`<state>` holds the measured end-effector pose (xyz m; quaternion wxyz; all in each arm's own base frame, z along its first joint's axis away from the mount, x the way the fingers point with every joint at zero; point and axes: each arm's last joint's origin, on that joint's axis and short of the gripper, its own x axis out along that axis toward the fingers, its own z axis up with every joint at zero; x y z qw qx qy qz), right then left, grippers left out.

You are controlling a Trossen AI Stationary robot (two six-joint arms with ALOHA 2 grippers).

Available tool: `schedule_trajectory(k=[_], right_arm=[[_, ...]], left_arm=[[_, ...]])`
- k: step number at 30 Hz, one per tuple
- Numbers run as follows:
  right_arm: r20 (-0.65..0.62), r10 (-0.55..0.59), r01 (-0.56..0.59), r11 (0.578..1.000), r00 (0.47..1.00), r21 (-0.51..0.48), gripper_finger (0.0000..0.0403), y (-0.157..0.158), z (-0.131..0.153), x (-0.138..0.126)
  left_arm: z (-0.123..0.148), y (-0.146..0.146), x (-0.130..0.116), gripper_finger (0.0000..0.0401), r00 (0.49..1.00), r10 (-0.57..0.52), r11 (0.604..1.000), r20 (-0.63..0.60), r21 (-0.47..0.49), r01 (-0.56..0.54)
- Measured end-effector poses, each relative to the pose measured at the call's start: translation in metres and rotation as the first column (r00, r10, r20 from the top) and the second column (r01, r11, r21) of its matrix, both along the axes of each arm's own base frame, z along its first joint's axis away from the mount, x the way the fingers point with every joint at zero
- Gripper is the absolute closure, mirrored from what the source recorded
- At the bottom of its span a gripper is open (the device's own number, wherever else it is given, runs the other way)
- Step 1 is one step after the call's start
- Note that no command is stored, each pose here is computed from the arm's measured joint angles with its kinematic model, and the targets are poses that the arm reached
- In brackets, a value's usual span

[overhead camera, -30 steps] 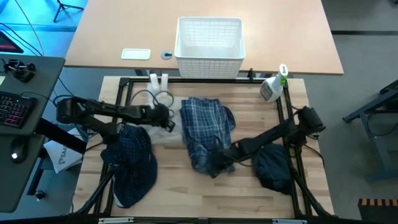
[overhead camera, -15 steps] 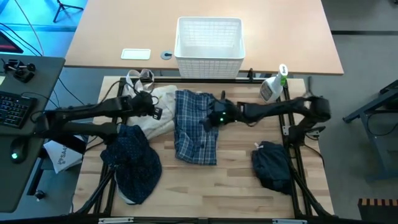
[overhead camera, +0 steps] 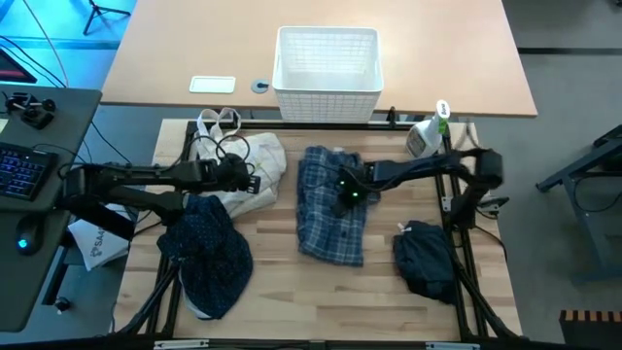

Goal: Fold Laundry from Bin
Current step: Fold the blue checkered long sleeve

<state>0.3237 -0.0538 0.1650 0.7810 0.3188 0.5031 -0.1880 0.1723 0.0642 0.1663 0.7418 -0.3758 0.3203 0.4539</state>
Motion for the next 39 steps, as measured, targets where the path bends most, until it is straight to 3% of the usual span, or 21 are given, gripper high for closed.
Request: schedule_trajectory(k=[4, 8, 13, 18, 21, 24, 26, 28, 33, 37, 39], right_arm=[[0.123, 0.086, -0.075, 0.993, 0.989, -0.091, 0.0403, 0.001, 0.050, -0.019], [0.268, 0.102, -0.060, 0.985, 0.958, -0.159, 0.0403, -0.006, 0.085, -0.032], [0.246, 0.051, -0.018, 0.991, 0.968, -0.133, 0.0403, -0.031, 0.070, -0.027], [0.249, 0.115, -0.087, 0.989, 0.962, -0.121, 0.0403, -0.039, 0.049, -0.013], [0.222, -0.003, 0.046, 0.981, 0.975, -0.190, 0.0403, -0.043, 0.052, -0.015], [0.255, -0.038, 0.106, 0.960, 0.966, -0.257, 0.0403, -0.041, 0.056, -0.021], [0.273, 0.000, 0.061, 0.974, 0.962, -0.216, 0.0403, -0.029, 0.042, -0.027], [0.288, 0.005, 0.038, 0.989, 0.958, -0.142, 0.0403, -0.014, 0.025, -0.036], [0.426, 0.029, 0.017, 0.995, 0.904, -0.103, 0.0403, 0.009, 0.032, -0.058], [0.514, 0.001, 0.015, 0.999, 0.858, -0.028, 0.0403, 0.030, 0.055, -0.072], [0.547, -0.015, 0.014, 1.000, 0.837, 0.005, 0.0403, 0.038, 0.065, -0.077]], left_arm=[[0.027, -0.005, 0.009, 0.0401, 0.994, -0.107, 0.985, 0.031, 0.142, 0.102], [0.066, -0.011, 0.024, 0.0401, 0.951, -0.272, 0.940, 0.145, 0.252, 0.231], [0.088, -0.022, 0.048, 0.0401, 0.840, -0.441, 0.891, 0.315, 0.266, 0.368], [0.085, -0.047, 0.078, 0.0401, 0.782, -0.525, 0.851, 0.337, 0.182, 0.493], [0.074, -0.066, 0.098, 0.0401, 0.798, -0.467, 0.872, 0.381, 0.047, 0.488], [0.057, -0.088, 0.116, 0.0401, 0.837, -0.284, 0.907, 0.468, -0.151, 0.392], [0.041, -0.102, 0.125, 0.0395, 0.856, -0.087, 0.915, 0.509, -0.299, 0.271], [0.026, -0.113, 0.133, 0.0379, 0.848, -0.009, 0.898, 0.531, -0.368, 0.240], [-0.005, -0.128, 0.151, 0.0302, 0.799, 0.064, 0.882, 0.598, -0.408, 0.235], [-0.037, -0.130, 0.160, 0.0239, 0.820, 0.061, 0.887, 0.569, -0.408, 0.217], [-0.047, -0.132, 0.163, 0.0232, 0.822, 0.049, 0.884, 0.568, -0.409, 0.229]])
